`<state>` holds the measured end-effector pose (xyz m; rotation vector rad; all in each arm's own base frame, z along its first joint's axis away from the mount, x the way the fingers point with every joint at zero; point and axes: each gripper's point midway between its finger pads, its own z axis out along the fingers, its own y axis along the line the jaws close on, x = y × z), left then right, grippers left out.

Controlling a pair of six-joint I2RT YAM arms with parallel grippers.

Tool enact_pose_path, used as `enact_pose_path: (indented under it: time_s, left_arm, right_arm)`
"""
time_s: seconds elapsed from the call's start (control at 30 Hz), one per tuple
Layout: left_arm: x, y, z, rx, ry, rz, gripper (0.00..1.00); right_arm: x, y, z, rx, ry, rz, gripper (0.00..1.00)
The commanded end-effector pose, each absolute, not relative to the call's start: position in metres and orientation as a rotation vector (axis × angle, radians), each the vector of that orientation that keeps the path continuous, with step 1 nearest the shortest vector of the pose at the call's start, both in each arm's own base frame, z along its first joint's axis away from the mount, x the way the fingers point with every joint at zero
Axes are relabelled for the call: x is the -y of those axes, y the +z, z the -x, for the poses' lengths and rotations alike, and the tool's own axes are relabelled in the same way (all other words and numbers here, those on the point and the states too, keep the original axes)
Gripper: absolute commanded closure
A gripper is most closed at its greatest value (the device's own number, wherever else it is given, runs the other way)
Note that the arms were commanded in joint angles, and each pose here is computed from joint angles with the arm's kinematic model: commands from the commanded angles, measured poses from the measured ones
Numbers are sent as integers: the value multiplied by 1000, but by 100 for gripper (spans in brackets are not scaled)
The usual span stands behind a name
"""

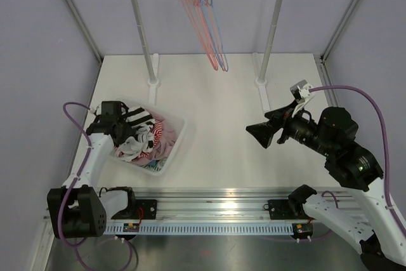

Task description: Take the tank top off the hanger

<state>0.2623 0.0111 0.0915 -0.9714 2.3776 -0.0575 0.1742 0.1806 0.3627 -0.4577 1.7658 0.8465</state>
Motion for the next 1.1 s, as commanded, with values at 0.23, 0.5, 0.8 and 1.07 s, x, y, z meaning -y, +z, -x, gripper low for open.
enact_pose_path:
  time_s: [0.23,0.5,0.8,1.07]
  left_arm:
    - [-34,188,-258,-2172,27,880,1]
    - [-3,270,-254,-2080,-151,438,1]
    - [1,321,-204,-1890,-51,165,1]
    - [-15,325,-158,-1817,56,100,1]
  right_arm:
    - [-166,364,-186,-1794,758,351,1]
    - [-129,363,-211,-1816,561,111,0]
    - [-87,344,-216,-1904,293,17,0]
    - [-51,336,-208,-1965,75,2,1]
